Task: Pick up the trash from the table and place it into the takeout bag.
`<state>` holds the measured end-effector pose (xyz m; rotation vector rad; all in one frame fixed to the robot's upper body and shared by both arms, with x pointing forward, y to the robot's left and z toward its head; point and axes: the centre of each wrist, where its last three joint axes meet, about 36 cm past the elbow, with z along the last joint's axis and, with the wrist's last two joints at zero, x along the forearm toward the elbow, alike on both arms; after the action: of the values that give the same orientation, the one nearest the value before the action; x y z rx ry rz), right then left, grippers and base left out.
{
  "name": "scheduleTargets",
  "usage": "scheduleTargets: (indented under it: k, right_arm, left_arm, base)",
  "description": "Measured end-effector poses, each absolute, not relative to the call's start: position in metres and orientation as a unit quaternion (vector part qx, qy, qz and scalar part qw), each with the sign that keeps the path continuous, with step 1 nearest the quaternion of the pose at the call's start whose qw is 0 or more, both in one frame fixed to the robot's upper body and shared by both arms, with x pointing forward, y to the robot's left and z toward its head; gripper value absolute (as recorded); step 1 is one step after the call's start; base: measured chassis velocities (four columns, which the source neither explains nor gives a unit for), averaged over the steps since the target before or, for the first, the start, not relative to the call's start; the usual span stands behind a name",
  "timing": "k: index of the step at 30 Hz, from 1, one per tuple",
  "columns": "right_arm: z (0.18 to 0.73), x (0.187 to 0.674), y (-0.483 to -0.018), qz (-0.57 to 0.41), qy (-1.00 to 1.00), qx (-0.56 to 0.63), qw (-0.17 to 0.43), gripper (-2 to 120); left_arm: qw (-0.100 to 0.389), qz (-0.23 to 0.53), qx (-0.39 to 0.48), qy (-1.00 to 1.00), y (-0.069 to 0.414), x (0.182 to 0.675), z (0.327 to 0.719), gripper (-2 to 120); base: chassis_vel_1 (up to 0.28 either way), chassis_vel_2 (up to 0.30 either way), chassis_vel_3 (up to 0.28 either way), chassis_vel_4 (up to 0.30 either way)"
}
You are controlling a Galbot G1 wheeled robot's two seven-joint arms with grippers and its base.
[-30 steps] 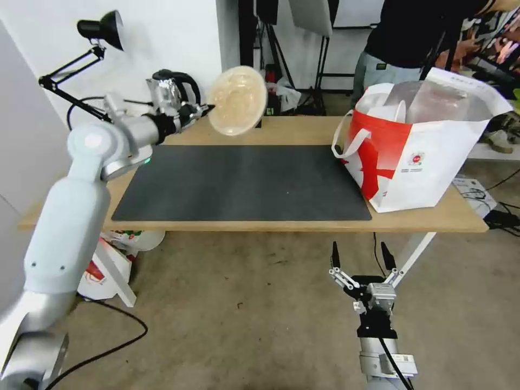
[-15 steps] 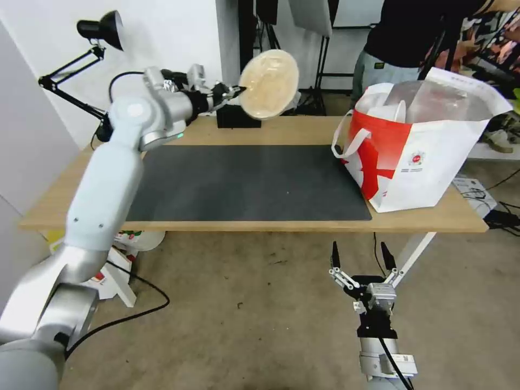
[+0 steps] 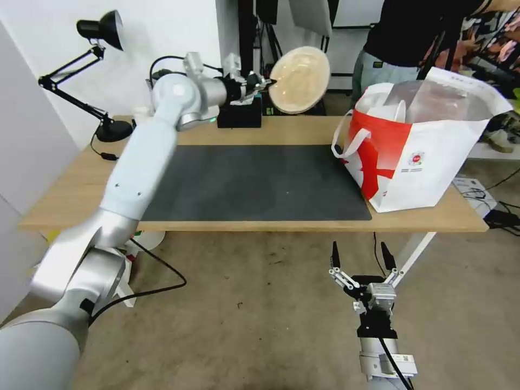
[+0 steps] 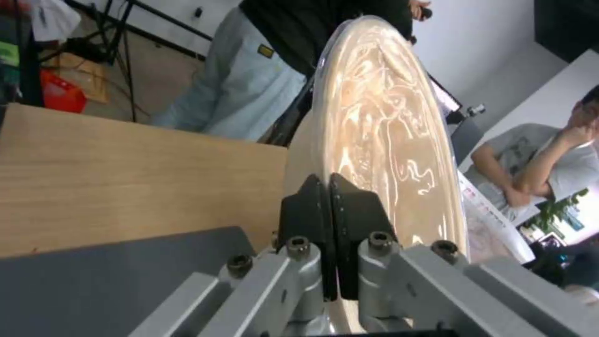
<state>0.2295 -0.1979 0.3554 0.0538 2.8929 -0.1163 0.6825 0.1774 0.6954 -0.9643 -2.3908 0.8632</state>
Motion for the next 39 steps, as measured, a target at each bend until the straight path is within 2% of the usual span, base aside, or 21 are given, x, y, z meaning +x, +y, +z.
scheduleTargets:
  k: [11,20,27,39]
  right_arm:
    - [0.355,0.229,-0.198,-0.04,0.991,0.018,0.123,100]
    - [0.355,0.229,-0.198,-0.04,0.991,0.018,0.123,100]
    - [0.355,0.229,-0.198,-0.04,0.991,0.018,0.123,100]
    - [0.355,0.229,-0.198,-0.04,0.991,0.018,0.123,100]
  left_arm:
    - [0.198,0.291,-0.366,-0.862,0.156,0.698,0.721,0]
    - [0.171,0.262,-0.39,-0.866,0.156,0.707,0.722,0]
    - [0.146,0.248,-0.427,-0.858,0.134,0.717,0.728,0]
    - [0.131,0.236,-0.457,-0.848,0.101,0.737,0.724,0]
  base:
    - [0.0,0.0,0.0,0.0]
    - [0.0,0.0,0.0,0.0]
    - [0.0,0.0,0.0,0.0]
    - [0.0,0.0,0.0,0.0]
